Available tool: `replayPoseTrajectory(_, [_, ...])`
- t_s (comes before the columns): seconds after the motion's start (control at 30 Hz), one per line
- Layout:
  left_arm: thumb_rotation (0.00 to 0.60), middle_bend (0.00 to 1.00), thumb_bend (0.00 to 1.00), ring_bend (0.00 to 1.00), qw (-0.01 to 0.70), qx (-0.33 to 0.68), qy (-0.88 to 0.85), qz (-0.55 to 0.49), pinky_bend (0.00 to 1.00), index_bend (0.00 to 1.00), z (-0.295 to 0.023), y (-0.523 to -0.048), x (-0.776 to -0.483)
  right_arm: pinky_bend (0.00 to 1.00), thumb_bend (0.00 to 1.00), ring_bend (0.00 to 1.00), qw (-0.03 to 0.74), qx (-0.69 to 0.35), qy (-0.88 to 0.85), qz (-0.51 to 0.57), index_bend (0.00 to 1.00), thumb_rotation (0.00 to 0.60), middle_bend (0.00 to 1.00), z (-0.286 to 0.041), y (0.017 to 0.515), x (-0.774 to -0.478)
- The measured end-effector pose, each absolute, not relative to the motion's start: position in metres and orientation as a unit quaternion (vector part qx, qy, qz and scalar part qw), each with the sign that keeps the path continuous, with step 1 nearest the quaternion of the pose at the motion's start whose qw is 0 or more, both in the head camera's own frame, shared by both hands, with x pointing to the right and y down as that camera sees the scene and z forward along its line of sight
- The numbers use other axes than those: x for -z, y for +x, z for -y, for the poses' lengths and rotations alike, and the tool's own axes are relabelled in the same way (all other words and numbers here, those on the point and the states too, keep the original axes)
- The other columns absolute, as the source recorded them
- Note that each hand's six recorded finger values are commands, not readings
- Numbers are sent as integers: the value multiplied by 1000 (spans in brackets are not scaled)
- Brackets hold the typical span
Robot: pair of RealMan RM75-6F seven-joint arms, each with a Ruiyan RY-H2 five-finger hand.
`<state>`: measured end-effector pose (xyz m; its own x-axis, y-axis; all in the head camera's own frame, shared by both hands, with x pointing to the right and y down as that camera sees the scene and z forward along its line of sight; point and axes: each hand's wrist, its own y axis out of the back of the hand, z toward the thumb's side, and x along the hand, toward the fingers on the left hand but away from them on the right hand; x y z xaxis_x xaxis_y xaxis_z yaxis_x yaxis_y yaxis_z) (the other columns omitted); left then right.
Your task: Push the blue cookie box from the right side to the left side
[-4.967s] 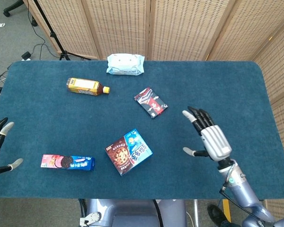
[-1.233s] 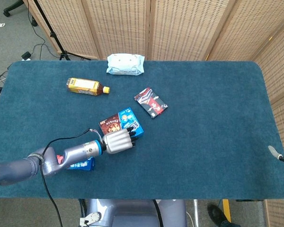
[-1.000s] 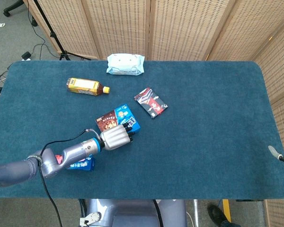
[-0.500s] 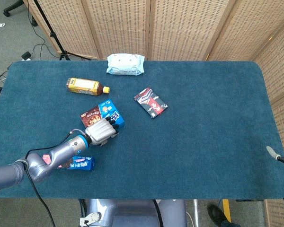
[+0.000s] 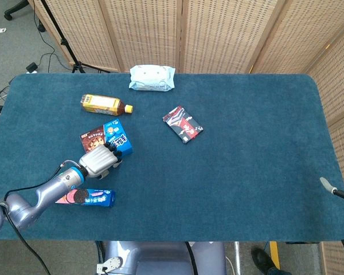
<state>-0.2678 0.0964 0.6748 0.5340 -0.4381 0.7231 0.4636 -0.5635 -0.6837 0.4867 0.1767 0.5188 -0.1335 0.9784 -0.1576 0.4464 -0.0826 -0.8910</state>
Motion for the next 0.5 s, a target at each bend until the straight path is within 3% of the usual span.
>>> replayPoseTrajectory(0.5, [600, 289, 344, 236, 451, 518, -727, -7, 228, 486, -103, -320, -672, 0, 0, 0, 301, -439, -591, 607, 0, 600, 0, -178, 483, -517])
